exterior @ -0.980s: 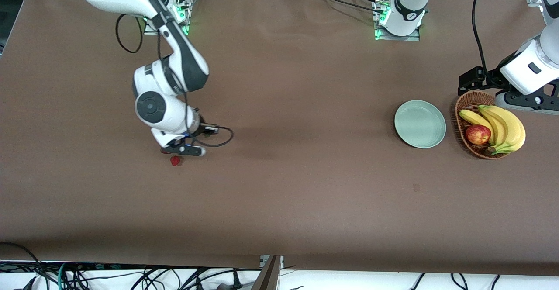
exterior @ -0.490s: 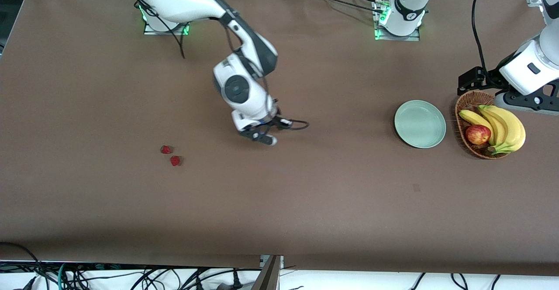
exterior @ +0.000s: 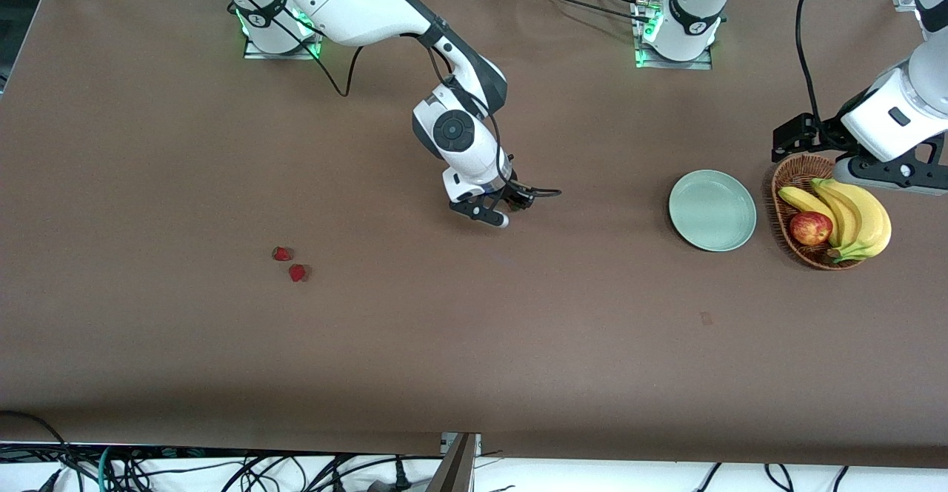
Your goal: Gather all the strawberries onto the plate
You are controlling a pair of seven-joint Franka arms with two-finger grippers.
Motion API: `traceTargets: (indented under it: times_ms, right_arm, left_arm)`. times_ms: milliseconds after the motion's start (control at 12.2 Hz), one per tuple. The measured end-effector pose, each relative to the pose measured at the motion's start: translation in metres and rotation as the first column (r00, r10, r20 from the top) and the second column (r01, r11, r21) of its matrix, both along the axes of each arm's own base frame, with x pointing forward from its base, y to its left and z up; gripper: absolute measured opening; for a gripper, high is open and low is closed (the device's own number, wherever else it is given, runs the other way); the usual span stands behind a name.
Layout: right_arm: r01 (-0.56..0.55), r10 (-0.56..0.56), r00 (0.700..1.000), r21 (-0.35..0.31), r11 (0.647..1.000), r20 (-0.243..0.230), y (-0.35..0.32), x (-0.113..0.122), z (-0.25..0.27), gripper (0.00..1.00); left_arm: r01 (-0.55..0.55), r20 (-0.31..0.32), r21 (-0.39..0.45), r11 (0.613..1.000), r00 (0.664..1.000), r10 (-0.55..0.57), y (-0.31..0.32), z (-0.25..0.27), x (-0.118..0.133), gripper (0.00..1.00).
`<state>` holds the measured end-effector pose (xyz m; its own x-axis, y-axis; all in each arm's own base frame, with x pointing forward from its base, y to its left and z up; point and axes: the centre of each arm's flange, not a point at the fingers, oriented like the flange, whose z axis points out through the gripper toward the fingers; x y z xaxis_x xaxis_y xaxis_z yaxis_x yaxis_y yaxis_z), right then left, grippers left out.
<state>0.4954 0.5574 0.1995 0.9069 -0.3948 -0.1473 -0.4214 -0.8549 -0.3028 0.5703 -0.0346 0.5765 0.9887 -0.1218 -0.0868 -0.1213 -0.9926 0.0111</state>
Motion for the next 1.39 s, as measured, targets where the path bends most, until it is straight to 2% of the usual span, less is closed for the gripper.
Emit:
traceTargets:
  times_ms: [245, 408, 490, 654, 899, 1062, 1225, 1389]
  right_arm:
    - [0.010, -0.010, 1.000, -0.023, 1.000, 0.012, -0.014, 0.022, 0.020, 0.71]
    - [0.024, -0.023, 1.000, -0.077, 0.997, 0.011, -0.041, 0.048, 0.061, 0.94]
    - [0.013, -0.012, 1.000, -0.121, 0.993, 0.013, -0.062, 0.062, 0.083, 1.00]
    - [-0.113, 0.115, 0.993, -0.225, 0.968, -0.002, -0.114, 0.088, 0.100, 1.00]
    - [-0.344, 0.330, 0.939, -0.344, 0.874, -0.100, -0.208, 0.127, 0.089, 1.00]
    - [-0.456, 0.437, 0.888, -0.373, 0.808, -0.140, -0.270, 0.147, 0.082, 1.00]
    - [-0.510, 0.484, 0.859, -0.372, 0.776, -0.168, -0.316, 0.156, 0.068, 1.00]
    - [-0.551, 0.528, 0.832, -0.365, 0.751, -0.170, -0.353, 0.164, 0.051, 0.99]
  left_arm:
    - [-0.012, -0.005, 0.002, 1.000, 1.000, 0.012, -0.012, -0.002, 0.000, 1.00]
    - [-0.008, -0.008, 0.002, 1.000, 1.000, 0.008, -0.021, -0.004, 0.000, 1.00]
    - [-0.012, -0.009, 0.003, 1.000, 1.000, 0.012, -0.027, -0.005, -0.001, 1.00]
    - [-0.041, -0.006, 0.005, 0.999, 0.999, 0.041, -0.052, -0.006, -0.003, 1.00]
    - [-0.117, 0.022, -0.004, 0.993, 0.993, 0.117, -0.134, -0.013, -0.011, 1.00]
    - [-0.168, 0.039, -0.033, 0.985, 0.985, 0.169, -0.204, -0.025, -0.023, 1.00]
    - [-0.220, 0.047, -0.076, 0.973, 0.973, 0.224, -0.265, -0.042, -0.034, 1.00]
    - [-0.258, 0.064, -0.071, 0.964, 0.963, 0.262, -0.313, -0.078, -0.042, 1.00]
